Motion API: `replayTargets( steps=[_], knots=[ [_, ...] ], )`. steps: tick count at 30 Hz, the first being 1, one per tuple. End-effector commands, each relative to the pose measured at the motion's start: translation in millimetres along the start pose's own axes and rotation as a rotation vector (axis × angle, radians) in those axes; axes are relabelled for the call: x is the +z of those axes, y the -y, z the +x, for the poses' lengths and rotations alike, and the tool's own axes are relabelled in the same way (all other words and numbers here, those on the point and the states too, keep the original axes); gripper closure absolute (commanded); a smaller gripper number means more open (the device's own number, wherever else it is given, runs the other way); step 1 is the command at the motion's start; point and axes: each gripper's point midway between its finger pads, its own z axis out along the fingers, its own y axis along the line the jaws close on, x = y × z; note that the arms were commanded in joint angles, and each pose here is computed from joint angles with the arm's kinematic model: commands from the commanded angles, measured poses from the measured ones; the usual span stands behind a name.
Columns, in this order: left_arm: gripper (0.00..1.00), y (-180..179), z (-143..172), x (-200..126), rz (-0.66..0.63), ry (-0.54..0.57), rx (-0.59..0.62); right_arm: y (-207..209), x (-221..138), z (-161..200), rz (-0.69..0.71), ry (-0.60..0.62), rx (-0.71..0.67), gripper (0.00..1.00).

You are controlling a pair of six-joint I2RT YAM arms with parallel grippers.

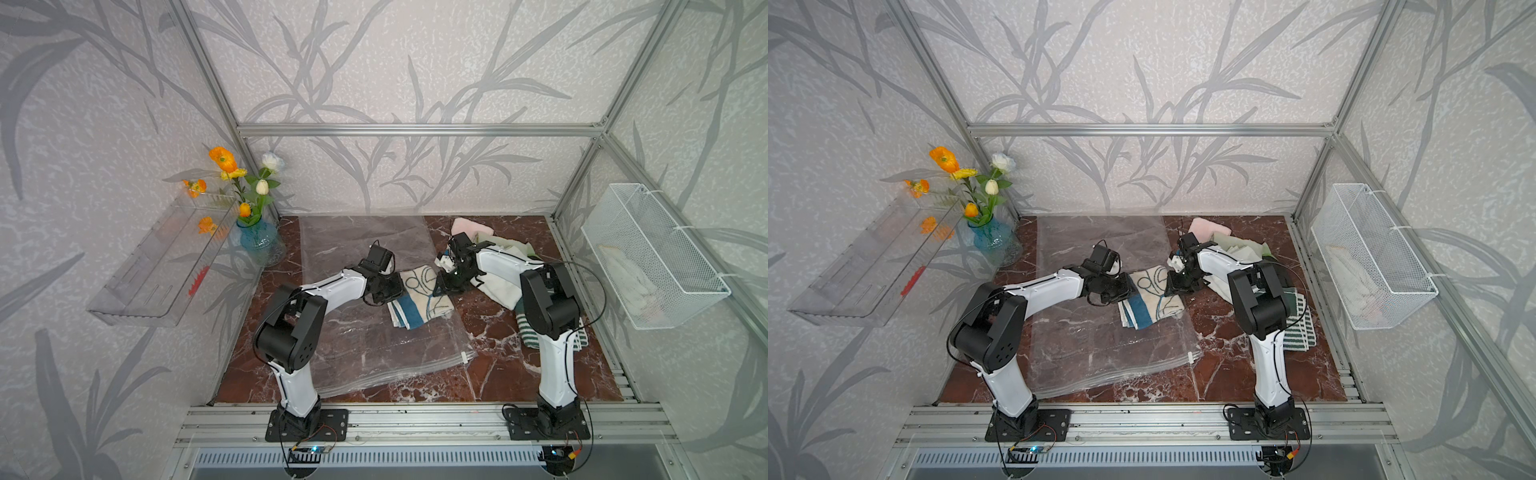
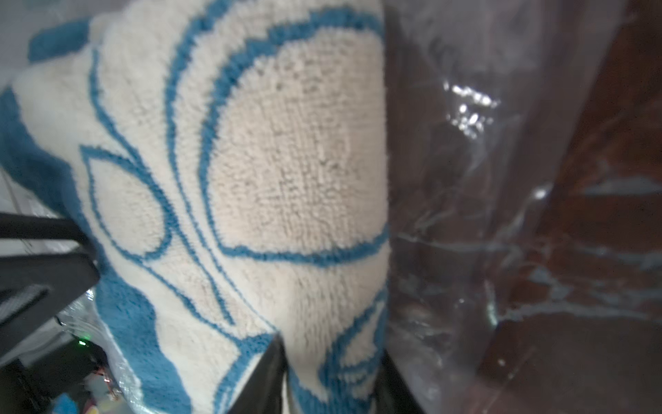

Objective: Place the folded towel into the vacuum bag
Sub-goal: Pick up the towel from the vacuum bag.

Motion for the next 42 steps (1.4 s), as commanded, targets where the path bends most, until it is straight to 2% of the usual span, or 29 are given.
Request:
replayTargets(
  steps=[1,5,8,11,14,17,22,25,27,30,33,38,42],
  knots=[
    [0.68,-4,14,-1,0.015,-0.036,-0.02,-4,-18,1,0.061,0.016,-0.017,0.83],
    [0.73,4,25,-10,0.076,-0.018,-0.057,11,-41,16,0.32,0.008,-0.095,0.86],
    [0.74,6,30,6,0.102,-0.02,-0.077,9,-46,23,0.468,-0.002,-0.153,0.86],
    [0.76,6,23,19,0.123,0.007,-0.094,3,-61,19,0.645,0.022,-0.206,0.85],
    [0.76,9,17,30,0.157,0.018,-0.103,-13,-76,8,0.747,0.075,-0.262,0.84],
    [0.77,11,16,35,0.186,0.021,-0.113,-44,-70,6,0.703,0.103,-0.302,0.83],
    [0.77,9,18,37,0.198,0.023,-0.117,-107,-33,12,0.468,0.145,-0.322,0.81],
    [0.77,9,20,35,0.199,0.022,-0.114,-109,-2,14,0.416,0.124,-0.306,0.8],
    [0.77,7,19,32,0.202,0.026,-0.114,-98,13,14,0.431,0.118,-0.318,0.78],
    [0.77,-3,20,23,0.207,0.027,-0.141,-90,24,15,0.435,0.113,-0.354,0.65],
    [0.77,-21,21,9,0.196,0.034,-0.179,-82,31,20,0.445,0.097,-0.379,0.45],
    [0.76,-51,27,-21,0.11,0.046,-0.189,-73,39,30,0.474,0.044,-0.426,0.21],
    [0.76,-66,28,-36,0.045,0.06,-0.177,-47,55,42,0.589,-0.081,-0.45,0.14]
  ],
)
